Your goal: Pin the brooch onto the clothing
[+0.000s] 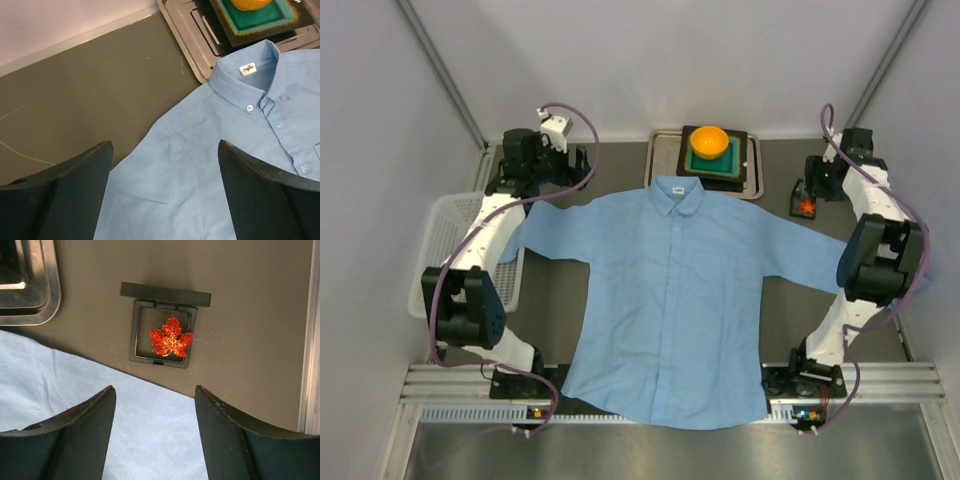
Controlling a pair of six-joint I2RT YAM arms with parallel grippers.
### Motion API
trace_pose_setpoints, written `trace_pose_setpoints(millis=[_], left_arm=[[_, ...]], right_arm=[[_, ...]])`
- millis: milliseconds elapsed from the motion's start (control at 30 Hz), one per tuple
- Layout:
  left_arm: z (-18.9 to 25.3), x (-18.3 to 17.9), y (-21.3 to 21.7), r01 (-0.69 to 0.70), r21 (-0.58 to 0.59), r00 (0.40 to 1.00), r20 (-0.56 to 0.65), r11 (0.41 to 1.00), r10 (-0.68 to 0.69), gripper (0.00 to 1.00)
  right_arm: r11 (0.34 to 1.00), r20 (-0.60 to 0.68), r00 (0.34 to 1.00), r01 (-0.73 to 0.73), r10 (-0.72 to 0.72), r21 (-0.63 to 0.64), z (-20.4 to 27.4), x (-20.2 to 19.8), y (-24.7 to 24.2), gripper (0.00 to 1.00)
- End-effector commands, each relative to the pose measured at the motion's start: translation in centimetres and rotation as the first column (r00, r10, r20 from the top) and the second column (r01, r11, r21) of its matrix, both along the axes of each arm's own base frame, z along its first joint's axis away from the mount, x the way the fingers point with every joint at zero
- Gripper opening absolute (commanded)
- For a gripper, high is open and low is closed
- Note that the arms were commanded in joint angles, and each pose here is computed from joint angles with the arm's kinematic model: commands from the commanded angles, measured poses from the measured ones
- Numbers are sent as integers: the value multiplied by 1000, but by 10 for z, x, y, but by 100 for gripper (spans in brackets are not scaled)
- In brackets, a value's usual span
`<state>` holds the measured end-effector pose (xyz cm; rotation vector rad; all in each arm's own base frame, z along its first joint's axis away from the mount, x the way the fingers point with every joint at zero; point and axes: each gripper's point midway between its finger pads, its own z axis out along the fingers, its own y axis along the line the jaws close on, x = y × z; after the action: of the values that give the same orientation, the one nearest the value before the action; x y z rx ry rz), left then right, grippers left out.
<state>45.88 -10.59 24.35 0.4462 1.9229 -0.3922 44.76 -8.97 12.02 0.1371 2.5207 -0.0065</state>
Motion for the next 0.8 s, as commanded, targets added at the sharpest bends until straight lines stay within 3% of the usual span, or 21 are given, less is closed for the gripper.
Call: trace_pose_setpoints(millis=[0, 200, 767], left_arm=[[28, 12, -14, 77, -18, 993, 95, 997, -75, 91], [23, 24, -19, 87, -42, 994, 65, 995, -84, 91], [10, 33, -19, 71, -52, 997, 25, 996, -70, 89]], right_arm=[[999, 110, 994, -27, 24, 28, -7, 17, -5, 63], [1000, 82, 997, -16, 14, 19, -37, 24, -11, 63], [1000, 65, 998, 1, -2, 13, -61, 43, -19, 60]])
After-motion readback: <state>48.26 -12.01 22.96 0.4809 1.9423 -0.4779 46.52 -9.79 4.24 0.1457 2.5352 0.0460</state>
